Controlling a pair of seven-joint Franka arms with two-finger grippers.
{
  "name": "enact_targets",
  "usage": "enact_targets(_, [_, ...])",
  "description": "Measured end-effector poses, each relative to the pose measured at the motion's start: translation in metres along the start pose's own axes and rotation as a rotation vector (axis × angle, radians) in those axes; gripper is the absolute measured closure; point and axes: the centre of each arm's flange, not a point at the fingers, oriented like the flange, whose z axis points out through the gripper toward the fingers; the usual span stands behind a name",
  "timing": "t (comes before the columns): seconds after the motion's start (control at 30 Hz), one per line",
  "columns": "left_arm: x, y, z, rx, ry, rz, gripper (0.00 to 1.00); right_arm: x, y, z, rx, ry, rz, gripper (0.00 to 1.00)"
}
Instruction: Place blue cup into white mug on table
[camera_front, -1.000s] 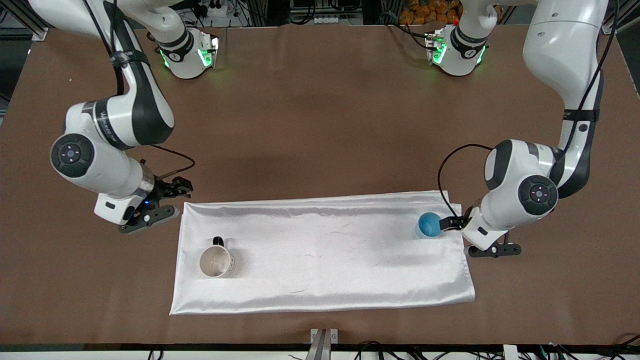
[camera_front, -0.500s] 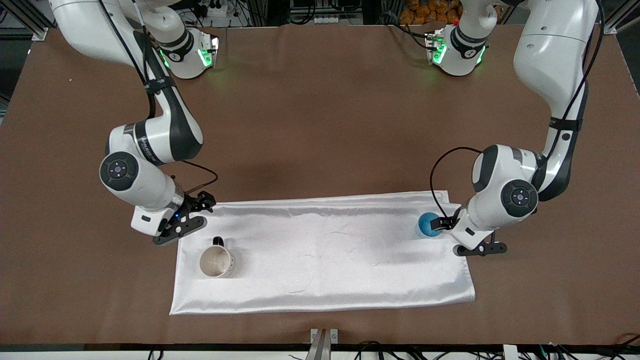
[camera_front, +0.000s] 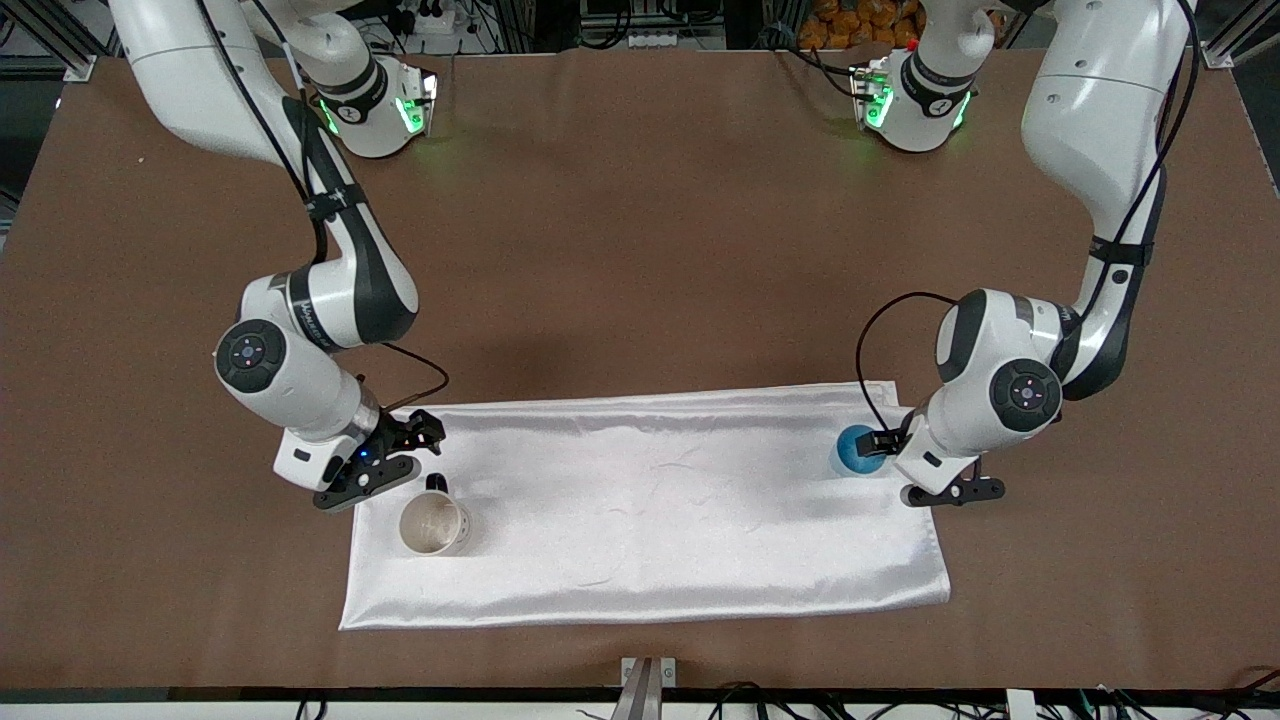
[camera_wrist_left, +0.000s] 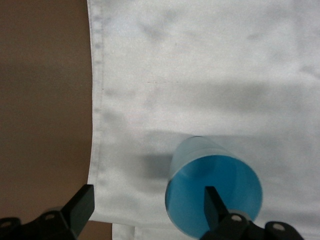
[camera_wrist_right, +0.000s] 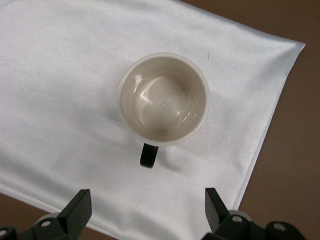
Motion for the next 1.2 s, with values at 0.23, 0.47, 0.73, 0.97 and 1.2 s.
enact_targets(0.23, [-0.003,0.005,0.005,0.002,-0.007,-0.023,0.19,0.001,0.004,0.030,-0.010,0.023,0.004,0.00])
enact_targets(0.47, [-0.004,0.006,0.011,0.004,-0.015,-0.026,0.38,-0.002,0.009,0.050,-0.015,0.017,0.010,0.00])
enact_targets(0.73, [-0.004,0.007,0.015,0.004,-0.017,-0.026,0.75,0.000,0.010,0.059,-0.018,0.028,0.009,0.00])
enact_targets(0.97, [-0.002,0.012,0.009,-0.005,-0.003,-0.020,0.96,0.005,0.008,0.075,-0.024,0.052,0.003,0.00])
enact_targets(1.2, [0.000,0.007,0.009,-0.002,0.001,-0.027,0.96,0.008,0.008,0.084,-0.027,0.064,0.002,0.14])
